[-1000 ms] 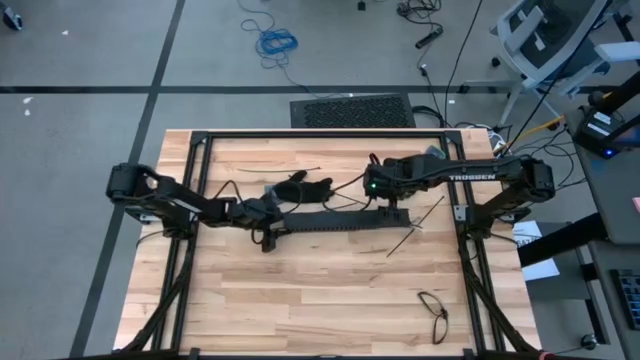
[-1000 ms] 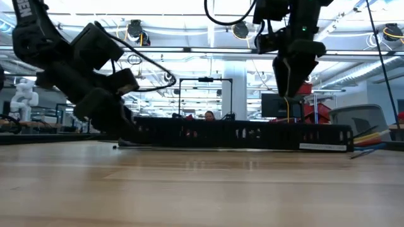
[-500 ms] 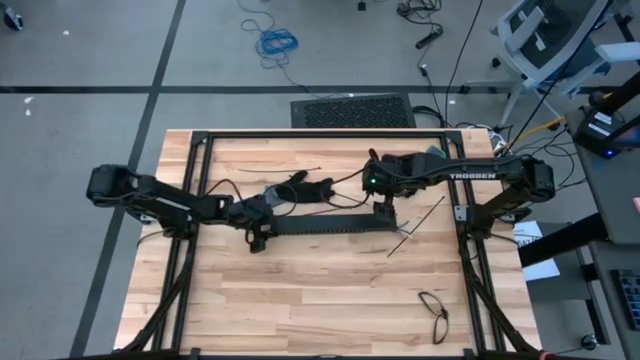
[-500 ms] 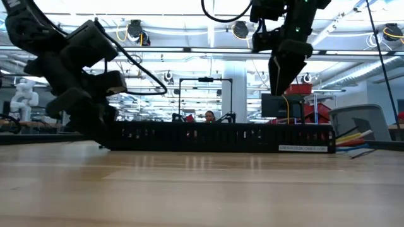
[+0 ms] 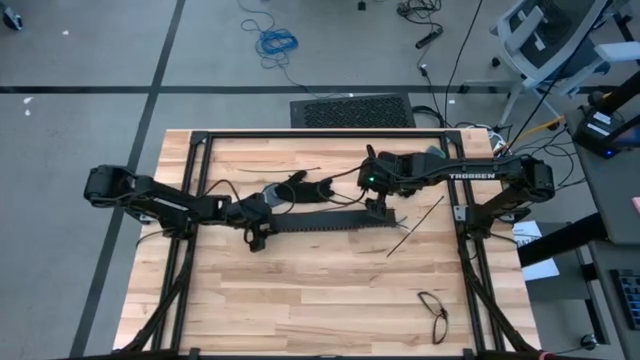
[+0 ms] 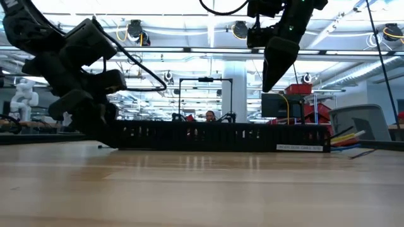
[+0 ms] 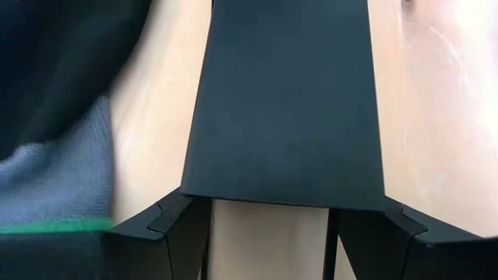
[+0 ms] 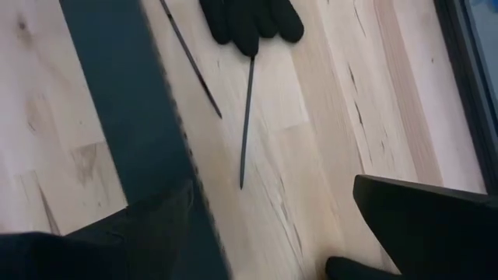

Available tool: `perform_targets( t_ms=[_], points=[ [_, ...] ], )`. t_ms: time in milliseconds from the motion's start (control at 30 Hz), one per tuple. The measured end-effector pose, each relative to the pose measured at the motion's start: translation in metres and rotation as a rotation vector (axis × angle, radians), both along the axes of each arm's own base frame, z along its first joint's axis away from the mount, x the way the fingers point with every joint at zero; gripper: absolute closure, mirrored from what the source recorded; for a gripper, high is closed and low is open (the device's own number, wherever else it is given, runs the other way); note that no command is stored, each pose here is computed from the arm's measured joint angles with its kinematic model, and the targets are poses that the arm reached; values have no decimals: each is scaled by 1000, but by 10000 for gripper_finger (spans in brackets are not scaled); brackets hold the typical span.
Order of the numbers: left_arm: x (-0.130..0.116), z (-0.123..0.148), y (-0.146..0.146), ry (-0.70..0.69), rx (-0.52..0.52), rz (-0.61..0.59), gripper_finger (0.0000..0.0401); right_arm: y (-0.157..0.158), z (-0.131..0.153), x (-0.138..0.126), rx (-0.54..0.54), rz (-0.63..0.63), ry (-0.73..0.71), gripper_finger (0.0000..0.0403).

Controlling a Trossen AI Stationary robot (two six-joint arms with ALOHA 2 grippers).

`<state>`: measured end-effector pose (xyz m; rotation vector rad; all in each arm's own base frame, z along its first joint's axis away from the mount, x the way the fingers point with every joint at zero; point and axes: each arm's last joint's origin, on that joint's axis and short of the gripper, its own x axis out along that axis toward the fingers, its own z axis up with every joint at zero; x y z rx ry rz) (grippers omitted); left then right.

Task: Ziptie cables
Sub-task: Close the cable duct

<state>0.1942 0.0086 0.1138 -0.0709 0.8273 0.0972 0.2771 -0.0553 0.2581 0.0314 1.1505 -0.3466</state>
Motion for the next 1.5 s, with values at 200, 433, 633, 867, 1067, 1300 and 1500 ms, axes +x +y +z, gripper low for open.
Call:
perform_targets(
  t_ms=[200,433,633,867,1067,1300,1500],
  points=[
    [0,1,0,-4,19,-19,159,0,0,0,8,-25,-12,50],
    [-1,-1,0,23,19,-46,147,0,0,0,8,-26,-12,50],
    [-2,-1,-1,33,0,-47,81,0,0,0,7,-23,-12,50],
    [-3,1,-2,43,-53,-41,7,1,0,0,11,-19,-9,51],
    [-1,32,-13,-104,-307,-343,10,0,1,1,17,-48,-27,51],
    [-13,80,-5,-297,-142,-209,10,-15,11,3,-83,-74,-51,51],
    [-30,111,11,-413,58,-7,10,-34,30,3,-115,-103,-102,51]
  ],
)
